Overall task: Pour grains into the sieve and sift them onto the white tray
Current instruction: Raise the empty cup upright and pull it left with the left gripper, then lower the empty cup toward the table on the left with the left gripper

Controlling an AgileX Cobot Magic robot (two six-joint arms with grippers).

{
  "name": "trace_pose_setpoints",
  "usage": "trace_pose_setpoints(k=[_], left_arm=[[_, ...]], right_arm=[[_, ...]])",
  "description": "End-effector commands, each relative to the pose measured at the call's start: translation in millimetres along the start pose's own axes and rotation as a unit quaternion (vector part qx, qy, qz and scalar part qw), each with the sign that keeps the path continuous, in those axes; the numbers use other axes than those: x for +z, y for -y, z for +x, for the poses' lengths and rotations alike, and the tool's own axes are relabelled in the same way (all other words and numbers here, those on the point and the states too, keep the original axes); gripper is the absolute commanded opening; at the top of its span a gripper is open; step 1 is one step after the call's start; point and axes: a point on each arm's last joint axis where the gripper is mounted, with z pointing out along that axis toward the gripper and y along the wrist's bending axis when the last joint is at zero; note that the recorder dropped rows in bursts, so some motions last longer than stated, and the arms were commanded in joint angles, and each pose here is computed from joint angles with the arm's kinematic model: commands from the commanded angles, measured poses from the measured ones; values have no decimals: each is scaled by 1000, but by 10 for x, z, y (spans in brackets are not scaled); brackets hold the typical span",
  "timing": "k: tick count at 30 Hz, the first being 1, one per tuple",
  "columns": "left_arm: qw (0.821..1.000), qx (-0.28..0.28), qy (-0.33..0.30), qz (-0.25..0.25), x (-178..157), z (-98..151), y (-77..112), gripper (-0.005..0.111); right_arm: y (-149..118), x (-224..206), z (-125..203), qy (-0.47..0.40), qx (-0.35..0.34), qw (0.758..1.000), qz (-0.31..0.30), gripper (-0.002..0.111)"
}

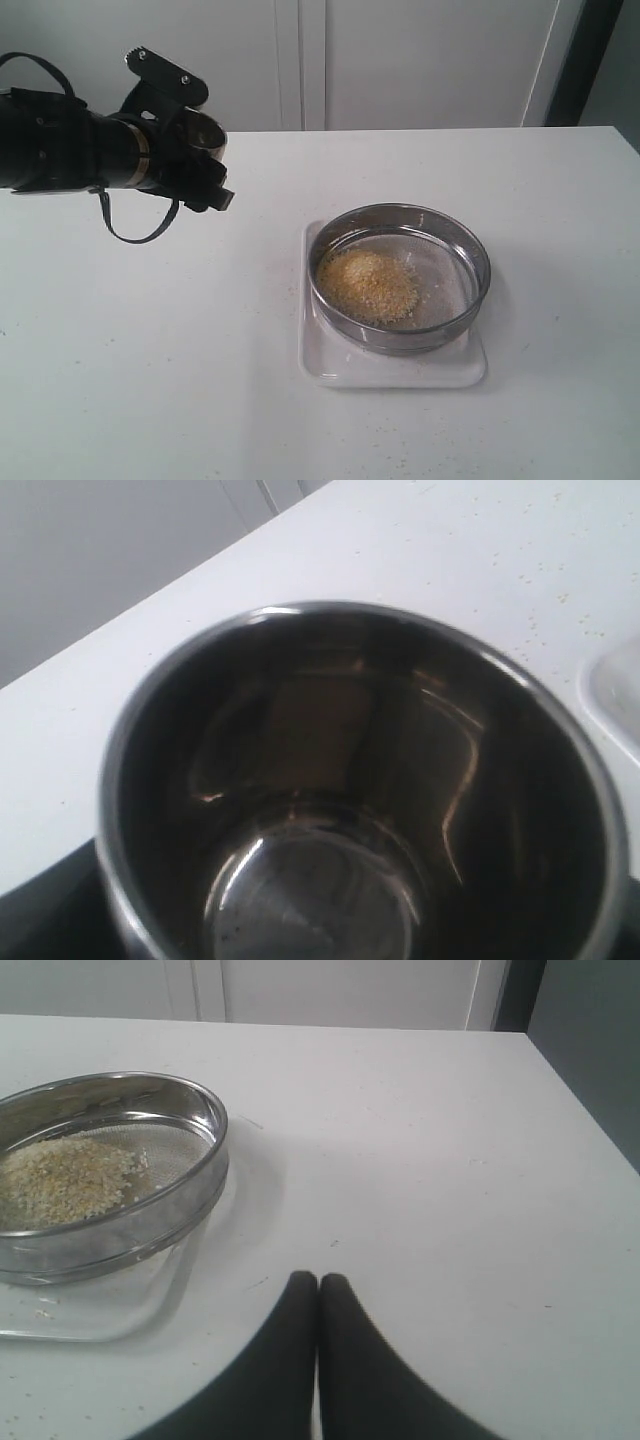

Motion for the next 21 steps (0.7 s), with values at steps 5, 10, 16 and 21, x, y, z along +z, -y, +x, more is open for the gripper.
trace_pose_setpoints(k=[5,10,16,21], left_arm=[[1000,0,-5,30,-55,-2,26,0],[998,-2,-8,60,-61,4,82,0],[997,-16,34,75,-52,26,134,0],[996,-27,52,72,-51,5,122,0]], right_arm=[[3,2,5,6,-1,1000,3,0],[3,2,5,6,-1,1000,3,0],[3,2,5,6,-1,1000,3,0],[3,2,5,6,-1,1000,3,0]])
